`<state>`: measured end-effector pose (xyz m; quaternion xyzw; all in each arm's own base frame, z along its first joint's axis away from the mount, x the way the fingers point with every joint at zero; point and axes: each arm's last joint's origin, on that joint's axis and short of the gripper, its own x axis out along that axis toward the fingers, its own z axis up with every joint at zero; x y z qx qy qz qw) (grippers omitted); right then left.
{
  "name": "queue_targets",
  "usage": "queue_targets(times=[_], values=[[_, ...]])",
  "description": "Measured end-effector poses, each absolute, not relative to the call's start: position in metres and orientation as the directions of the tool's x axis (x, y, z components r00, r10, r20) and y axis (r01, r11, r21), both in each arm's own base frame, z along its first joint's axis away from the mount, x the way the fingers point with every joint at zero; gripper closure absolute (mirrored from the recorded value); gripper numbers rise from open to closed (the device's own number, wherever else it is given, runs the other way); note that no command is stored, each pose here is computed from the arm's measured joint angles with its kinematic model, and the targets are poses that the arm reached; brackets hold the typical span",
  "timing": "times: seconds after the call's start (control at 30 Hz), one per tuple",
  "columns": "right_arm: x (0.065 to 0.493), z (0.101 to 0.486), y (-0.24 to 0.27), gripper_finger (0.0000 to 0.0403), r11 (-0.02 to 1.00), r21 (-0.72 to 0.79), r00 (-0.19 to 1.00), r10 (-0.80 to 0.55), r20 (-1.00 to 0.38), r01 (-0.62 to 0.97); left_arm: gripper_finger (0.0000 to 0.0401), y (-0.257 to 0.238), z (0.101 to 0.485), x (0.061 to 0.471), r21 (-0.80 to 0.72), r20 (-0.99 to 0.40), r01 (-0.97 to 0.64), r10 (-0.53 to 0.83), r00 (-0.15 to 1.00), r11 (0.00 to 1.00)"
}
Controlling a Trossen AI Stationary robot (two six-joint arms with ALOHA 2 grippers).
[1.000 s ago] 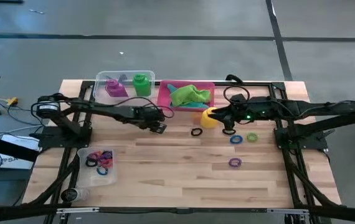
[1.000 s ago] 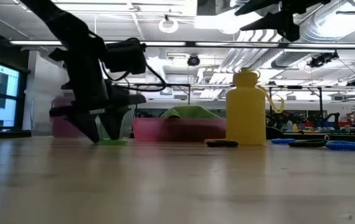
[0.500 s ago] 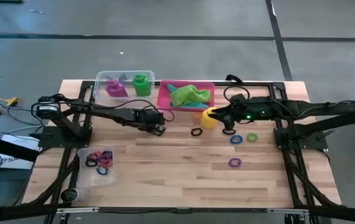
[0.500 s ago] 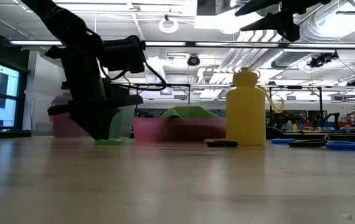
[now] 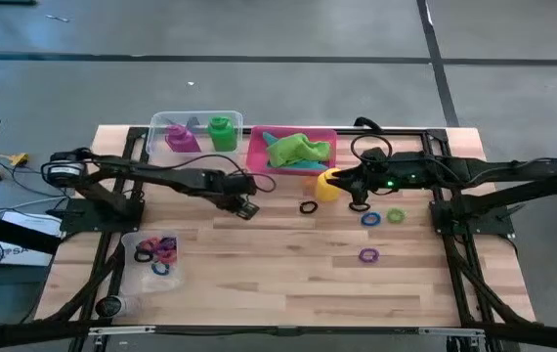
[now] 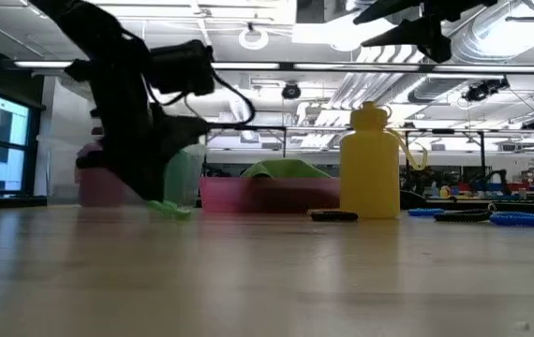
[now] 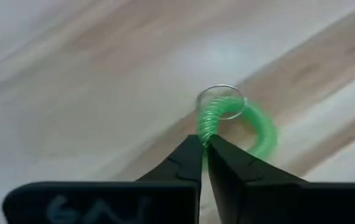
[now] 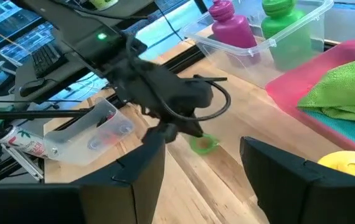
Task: Pick & Place Sports Items
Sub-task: Put the green spring keychain into the bottom transparent bin
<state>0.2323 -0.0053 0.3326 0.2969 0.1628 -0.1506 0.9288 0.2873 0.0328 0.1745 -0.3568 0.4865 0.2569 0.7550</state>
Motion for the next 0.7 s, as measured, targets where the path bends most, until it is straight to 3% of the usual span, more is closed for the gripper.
queue_targets(times=[0.4,0.7], values=[[0.232,0.333,-0.005,0.0239,0.778,0.503,0.902,-0.183,-0.392,0.377,0.04,0.025,0.224,0.269,-0.396,-0.824,-0.526,-0.038,0.565,0.753],[0.232,0.333,-0.007,0.0239,0.766,0.485,0.889,-0.246,-0.386,0.422,0.04,0.005,0.271,0.241,-0.405,-0.696,-0.272,-0.102,0.71,0.873]])
